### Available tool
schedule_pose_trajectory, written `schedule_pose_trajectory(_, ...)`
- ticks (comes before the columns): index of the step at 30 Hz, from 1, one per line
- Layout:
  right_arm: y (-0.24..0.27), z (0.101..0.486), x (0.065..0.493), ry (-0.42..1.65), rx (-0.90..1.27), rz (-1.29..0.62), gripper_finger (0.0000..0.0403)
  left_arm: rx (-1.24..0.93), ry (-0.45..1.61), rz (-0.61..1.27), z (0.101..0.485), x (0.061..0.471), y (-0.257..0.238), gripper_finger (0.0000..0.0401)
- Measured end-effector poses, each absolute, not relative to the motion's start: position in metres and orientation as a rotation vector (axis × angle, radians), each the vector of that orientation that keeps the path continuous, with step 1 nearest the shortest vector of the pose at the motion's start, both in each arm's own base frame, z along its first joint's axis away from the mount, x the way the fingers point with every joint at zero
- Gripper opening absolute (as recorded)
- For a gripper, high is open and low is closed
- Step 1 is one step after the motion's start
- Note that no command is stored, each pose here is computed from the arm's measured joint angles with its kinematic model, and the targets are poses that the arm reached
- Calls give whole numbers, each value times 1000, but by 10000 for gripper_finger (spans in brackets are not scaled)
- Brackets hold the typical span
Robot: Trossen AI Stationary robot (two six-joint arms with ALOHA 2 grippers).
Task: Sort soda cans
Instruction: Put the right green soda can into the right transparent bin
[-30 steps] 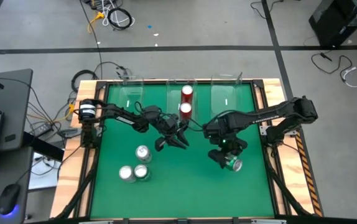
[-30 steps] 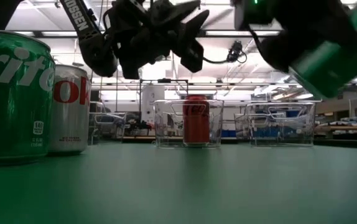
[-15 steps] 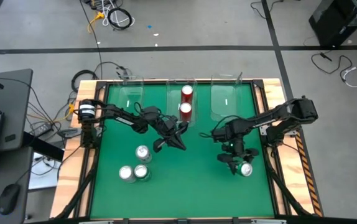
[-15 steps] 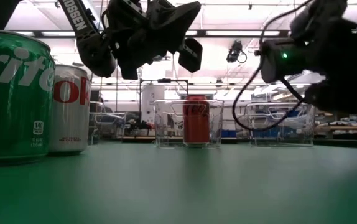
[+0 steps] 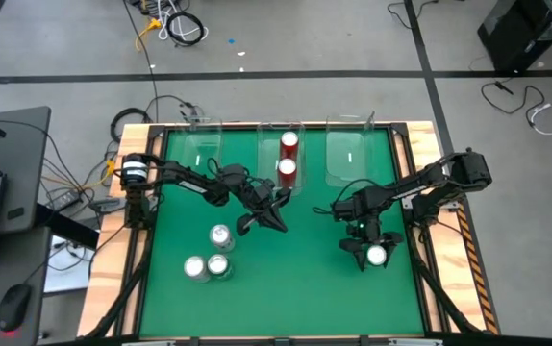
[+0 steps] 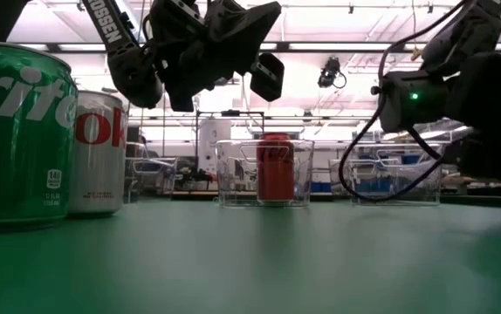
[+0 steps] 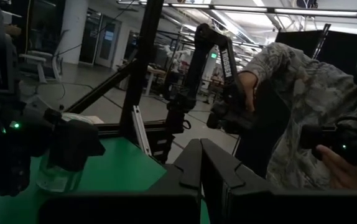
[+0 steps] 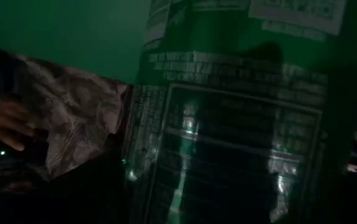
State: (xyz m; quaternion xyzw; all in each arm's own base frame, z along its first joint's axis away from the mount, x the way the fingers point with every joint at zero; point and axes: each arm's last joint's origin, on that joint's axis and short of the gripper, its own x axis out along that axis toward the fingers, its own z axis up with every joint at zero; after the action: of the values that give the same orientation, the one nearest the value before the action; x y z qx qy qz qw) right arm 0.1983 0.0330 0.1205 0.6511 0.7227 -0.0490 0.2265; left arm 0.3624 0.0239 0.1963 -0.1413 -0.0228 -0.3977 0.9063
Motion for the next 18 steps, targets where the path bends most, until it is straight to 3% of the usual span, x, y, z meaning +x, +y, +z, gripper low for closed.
schedule_pose_trajectory(7,25,121,207,1901,1809,-74,341,-291,-45,-824,196,362,24,7)
schedule_pose_trajectory(18,6,136,227,1747,1818,-60,365,-293,-45,-814,196,362,29,8)
